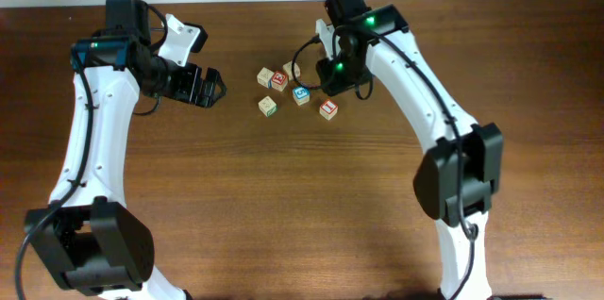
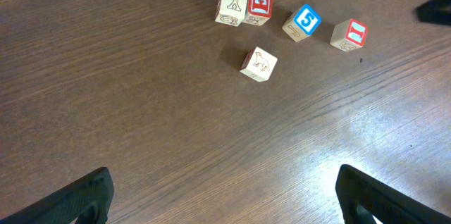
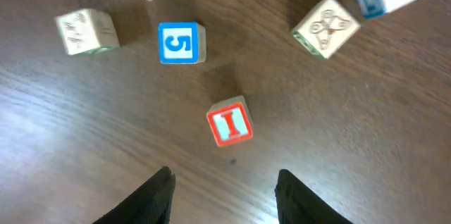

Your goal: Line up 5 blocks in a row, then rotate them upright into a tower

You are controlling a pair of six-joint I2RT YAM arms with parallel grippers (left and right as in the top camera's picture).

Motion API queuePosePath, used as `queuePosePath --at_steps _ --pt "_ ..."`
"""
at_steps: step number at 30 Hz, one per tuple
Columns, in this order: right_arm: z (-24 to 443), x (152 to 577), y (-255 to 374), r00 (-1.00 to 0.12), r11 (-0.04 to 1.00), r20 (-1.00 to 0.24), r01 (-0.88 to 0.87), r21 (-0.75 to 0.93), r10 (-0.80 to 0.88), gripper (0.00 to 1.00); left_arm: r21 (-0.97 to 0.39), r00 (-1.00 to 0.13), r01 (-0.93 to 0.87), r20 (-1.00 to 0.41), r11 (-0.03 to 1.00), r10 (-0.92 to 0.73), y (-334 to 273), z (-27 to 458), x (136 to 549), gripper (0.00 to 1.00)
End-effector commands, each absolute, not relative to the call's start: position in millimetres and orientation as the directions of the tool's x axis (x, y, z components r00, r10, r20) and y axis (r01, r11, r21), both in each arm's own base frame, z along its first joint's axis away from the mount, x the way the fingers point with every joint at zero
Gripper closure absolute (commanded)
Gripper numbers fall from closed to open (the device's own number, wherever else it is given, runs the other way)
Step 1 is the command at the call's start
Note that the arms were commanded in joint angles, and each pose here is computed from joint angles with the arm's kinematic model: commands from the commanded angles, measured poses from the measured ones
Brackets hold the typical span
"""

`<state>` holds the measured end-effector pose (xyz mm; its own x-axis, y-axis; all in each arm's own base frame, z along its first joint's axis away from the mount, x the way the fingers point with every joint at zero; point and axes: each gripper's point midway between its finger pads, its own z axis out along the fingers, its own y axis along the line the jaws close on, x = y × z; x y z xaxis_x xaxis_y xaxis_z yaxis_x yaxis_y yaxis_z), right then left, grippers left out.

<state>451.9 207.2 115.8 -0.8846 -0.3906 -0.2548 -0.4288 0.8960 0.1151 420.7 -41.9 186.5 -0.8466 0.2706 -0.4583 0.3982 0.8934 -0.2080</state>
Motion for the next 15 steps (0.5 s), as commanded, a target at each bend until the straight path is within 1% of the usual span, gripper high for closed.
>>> queuePosePath --at_steps 1,7,15 --pt "71 453 212 -0.873 0.883 -0.18 -0.468 0.044 -0.454 0.52 -0.21 -0.834 0.411 -0.48 0.887 0.273 -44 194 424 0.01" --pt "47 459 219 -0.838 0.85 -0.174 -0.527 0.014 -0.517 0.51 -0.21 -0.833 0.412 -0.481 0.887 0.273 -44 194 424 0.01" --pt "22 465 219 -0.832 0.842 -0.157 -0.54 0.003 -0.533 0.51 -0.21 -0.834 0.411 -0.48 0.887 0.273 -44 194 424 0.01"
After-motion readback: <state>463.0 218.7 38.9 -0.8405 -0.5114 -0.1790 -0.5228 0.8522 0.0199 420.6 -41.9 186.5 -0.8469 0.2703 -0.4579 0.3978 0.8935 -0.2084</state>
